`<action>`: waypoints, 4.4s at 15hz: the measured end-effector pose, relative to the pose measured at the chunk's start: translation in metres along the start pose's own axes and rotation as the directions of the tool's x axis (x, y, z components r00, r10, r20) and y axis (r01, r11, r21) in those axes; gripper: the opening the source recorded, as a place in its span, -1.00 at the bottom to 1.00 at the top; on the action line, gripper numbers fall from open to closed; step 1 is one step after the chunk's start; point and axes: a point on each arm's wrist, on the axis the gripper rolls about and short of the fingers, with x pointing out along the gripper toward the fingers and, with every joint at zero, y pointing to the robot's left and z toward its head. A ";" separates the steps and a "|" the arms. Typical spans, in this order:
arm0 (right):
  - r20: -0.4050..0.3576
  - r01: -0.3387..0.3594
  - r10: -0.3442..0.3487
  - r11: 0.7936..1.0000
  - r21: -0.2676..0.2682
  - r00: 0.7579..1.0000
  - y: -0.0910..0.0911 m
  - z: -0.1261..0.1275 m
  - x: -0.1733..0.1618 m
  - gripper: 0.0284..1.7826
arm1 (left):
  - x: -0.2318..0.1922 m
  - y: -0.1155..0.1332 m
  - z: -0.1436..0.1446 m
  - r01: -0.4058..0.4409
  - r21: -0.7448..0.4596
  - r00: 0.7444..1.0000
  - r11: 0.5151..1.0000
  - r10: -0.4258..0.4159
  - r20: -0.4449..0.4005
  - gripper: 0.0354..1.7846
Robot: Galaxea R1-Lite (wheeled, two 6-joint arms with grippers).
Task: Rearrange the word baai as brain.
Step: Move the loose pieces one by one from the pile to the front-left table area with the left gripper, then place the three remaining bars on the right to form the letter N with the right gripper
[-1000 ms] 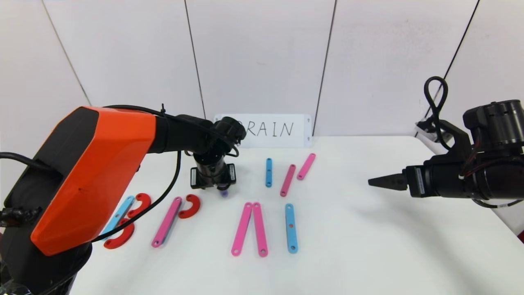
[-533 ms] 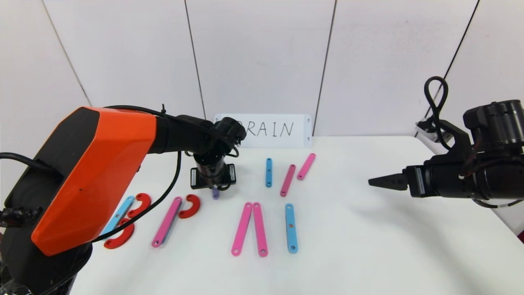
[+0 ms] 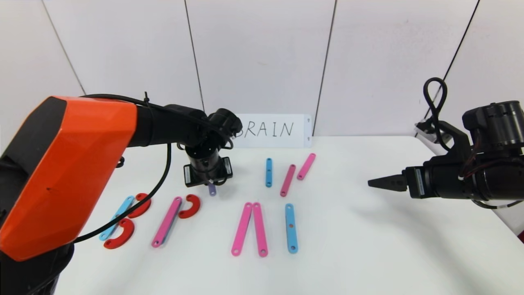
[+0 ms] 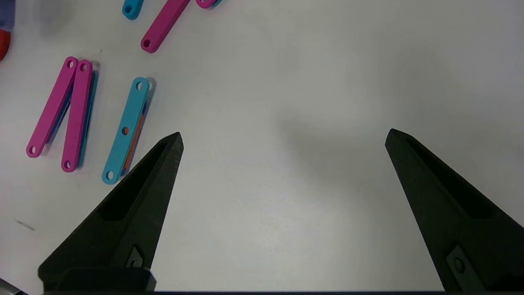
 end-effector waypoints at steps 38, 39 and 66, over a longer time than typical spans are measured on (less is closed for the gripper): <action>-0.002 -0.001 0.001 1.000 -0.001 1.000 0.000 -0.001 0.000 0.94 | -0.033 0.053 -0.101 -0.188 -0.155 0.980 0.970 0.176 -0.090 -0.73; -0.002 -0.002 0.002 1.000 -0.001 1.000 0.000 -0.001 0.000 0.94 | -0.032 0.053 -0.102 -0.191 -0.153 0.980 0.970 0.178 -0.092 -0.73; -0.003 -0.012 0.012 1.000 -0.008 1.000 0.004 -0.003 -0.002 0.94 | -0.093 0.073 -0.075 0.116 0.107 0.990 0.987 -0.107 -0.090 0.95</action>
